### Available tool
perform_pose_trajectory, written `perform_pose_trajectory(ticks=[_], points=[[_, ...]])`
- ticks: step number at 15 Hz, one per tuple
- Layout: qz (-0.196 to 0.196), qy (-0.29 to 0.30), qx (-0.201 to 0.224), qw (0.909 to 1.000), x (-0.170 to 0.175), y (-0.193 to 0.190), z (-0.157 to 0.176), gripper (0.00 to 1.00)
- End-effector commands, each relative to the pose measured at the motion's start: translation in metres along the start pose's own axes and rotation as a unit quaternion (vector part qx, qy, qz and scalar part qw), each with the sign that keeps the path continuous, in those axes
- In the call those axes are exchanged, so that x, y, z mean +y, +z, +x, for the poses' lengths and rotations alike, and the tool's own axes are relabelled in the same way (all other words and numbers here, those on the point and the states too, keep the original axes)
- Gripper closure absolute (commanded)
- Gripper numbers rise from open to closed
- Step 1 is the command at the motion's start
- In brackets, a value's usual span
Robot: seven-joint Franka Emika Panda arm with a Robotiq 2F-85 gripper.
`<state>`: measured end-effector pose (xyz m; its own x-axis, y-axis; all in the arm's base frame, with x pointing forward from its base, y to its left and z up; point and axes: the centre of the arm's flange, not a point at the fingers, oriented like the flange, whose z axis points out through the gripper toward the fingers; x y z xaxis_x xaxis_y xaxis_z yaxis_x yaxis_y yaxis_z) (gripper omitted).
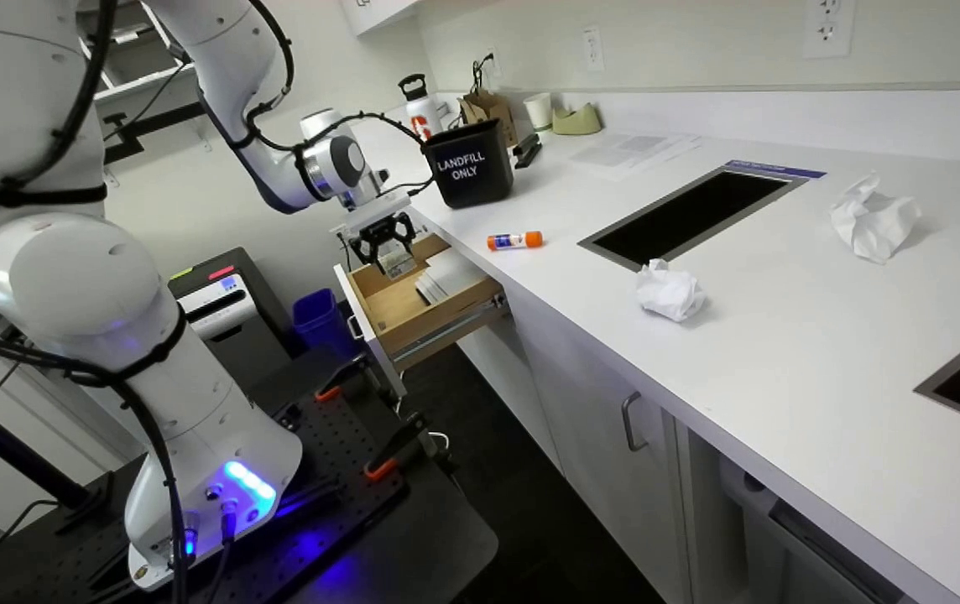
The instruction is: Take the small box from the counter and put it in the drawer
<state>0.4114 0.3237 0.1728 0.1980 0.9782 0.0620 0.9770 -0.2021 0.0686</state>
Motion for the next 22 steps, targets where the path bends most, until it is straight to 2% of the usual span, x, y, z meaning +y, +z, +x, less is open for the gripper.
perform_pose_trajectory(ticks=[1,3,4,9,10,14,19,22], points=[[0.001,0.006,0.010,0.9999,-0.003,0.031,0.006,0.51],[0.009,0.006,0.011,0.9999,-0.002,0.043,0.008,0.51],[0.016,-0.001,0.002,0.9999,-0.006,0.031,-0.001,0.26],[0.021,0.002,0.003,0.9998,-0.003,0.043,0.003,0.26],[0.018,0.004,0.005,0.9998,0.000,0.043,0.004,0.51],[0.013,-0.011,-0.002,0.9998,-0.003,0.059,0.005,0.51],[-0.018,-0.045,-0.024,0.9986,0.007,0.083,-0.002,0.51],[-0.037,-0.061,-0.010,0.9974,0.019,0.093,-0.002,0.51]])
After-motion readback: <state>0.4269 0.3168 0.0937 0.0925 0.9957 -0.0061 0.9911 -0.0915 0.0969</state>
